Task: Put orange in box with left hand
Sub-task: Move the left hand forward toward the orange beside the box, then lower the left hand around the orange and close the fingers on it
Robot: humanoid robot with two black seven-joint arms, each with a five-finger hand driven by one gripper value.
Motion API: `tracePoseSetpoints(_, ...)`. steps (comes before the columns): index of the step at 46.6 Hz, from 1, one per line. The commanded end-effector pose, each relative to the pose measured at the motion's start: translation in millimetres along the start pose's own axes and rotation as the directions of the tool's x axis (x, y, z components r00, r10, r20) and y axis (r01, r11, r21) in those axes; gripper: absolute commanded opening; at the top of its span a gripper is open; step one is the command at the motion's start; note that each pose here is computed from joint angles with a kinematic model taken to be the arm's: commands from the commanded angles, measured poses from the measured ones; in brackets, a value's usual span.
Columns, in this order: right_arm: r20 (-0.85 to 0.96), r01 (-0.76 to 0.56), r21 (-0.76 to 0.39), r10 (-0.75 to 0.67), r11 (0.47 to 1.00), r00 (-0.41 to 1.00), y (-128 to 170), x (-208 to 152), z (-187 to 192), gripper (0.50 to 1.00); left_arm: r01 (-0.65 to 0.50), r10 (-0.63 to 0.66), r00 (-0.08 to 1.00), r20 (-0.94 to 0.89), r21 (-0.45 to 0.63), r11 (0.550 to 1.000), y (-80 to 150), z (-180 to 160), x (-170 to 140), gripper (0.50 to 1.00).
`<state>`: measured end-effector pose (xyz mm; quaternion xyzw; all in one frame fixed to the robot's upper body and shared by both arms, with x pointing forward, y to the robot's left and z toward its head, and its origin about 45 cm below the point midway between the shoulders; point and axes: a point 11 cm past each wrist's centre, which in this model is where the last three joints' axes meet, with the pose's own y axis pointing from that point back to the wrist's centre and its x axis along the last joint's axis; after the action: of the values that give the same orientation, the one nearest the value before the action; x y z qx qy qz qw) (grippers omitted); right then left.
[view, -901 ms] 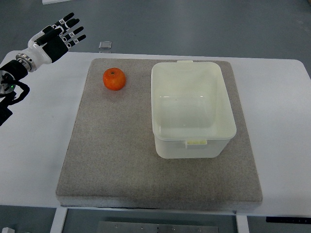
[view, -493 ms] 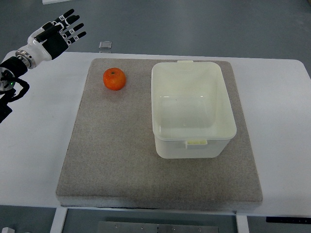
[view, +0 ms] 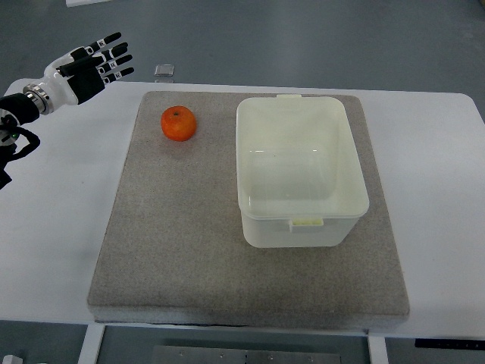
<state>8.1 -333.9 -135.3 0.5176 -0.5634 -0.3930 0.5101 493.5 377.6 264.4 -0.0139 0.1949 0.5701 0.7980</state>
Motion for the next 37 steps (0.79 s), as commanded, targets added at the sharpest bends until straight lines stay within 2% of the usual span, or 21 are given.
tracePoseSetpoints(1, 0.0, 0.0, 0.0, 0.0, 1.0, 1.0, 0.0, 0.0, 0.0, 0.932, 0.003, -0.004, 0.996, 0.084, 0.012, 1.0, -1.0, 4.6, -1.9, 0.992)
tracePoseSetpoints(8, 0.0, 0.0, 0.0, 0.0, 1.0, 1.0, 0.0, 0.0, 0.0, 0.932, 0.036, -0.049, 0.971, 0.235, 0.058, 0.998, -6.2, 4.0, -13.5, 0.992)
tracePoseSetpoints(21, 0.0, 0.0, 0.0, 0.0, 1.0, 1.0, 0.0, 0.0, 0.0, 0.932, 0.103, -0.152, 0.837, 0.525, 0.121, 0.987, -10.6, 17.5, -34.5, 0.992)
tracePoseSetpoints(27, 0.0, 0.0, 0.0, 0.0, 1.0, 1.0, 0.0, 0.0, 0.0, 0.932, 0.077, -0.184, 0.718, 0.672, 0.186, 0.98, -17.4, 11.8, -44.5, 0.99)
tracePoseSetpoints(37, 0.0, 0.0, 0.0, 0.0, 1.0, 1.0, 0.0, 0.0, 0.0, 0.932, 0.02, -0.196, 0.474, 0.859, 0.212, 0.977, -26.6, -2.2, -59.4, 0.99)
